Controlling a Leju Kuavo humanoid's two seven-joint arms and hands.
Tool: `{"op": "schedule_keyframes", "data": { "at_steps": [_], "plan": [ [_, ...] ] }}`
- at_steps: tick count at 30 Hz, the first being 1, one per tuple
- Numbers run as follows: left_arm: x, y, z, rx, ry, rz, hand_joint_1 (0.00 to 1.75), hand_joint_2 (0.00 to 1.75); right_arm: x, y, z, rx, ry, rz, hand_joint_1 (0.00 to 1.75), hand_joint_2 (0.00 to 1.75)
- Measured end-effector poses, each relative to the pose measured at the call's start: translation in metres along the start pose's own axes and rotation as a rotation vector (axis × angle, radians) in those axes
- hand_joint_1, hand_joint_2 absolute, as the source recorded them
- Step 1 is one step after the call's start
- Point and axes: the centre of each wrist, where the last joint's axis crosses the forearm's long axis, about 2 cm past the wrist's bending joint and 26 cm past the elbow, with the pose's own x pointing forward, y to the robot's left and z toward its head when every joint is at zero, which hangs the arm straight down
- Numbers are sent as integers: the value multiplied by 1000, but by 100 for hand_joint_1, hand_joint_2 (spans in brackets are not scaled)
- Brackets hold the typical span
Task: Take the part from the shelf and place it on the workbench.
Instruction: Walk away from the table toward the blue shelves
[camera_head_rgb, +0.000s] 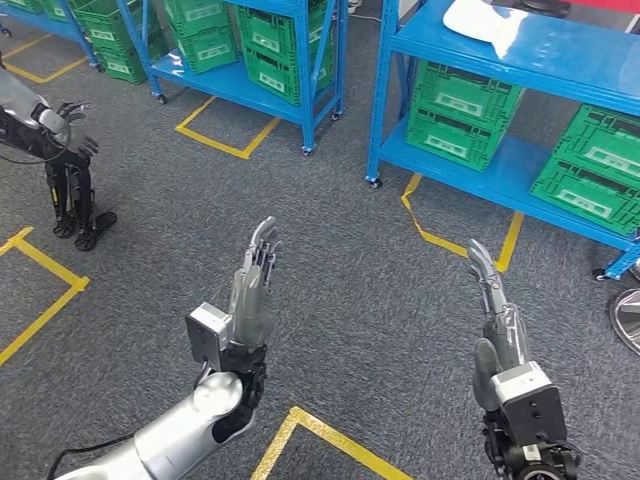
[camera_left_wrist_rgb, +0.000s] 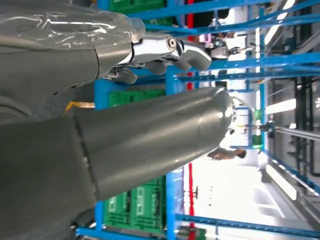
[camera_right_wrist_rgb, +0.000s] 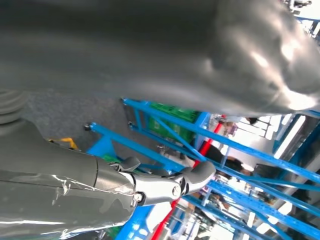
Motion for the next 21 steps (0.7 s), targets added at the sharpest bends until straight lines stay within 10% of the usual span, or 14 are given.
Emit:
{"op": "schedule_keyframes", "data": {
  "at_steps": [21],
  "plan": [
    [0,0,1,-6,-1,2,0,0,-2,3,4,-15,16,-4,0,0]
  ]
}}
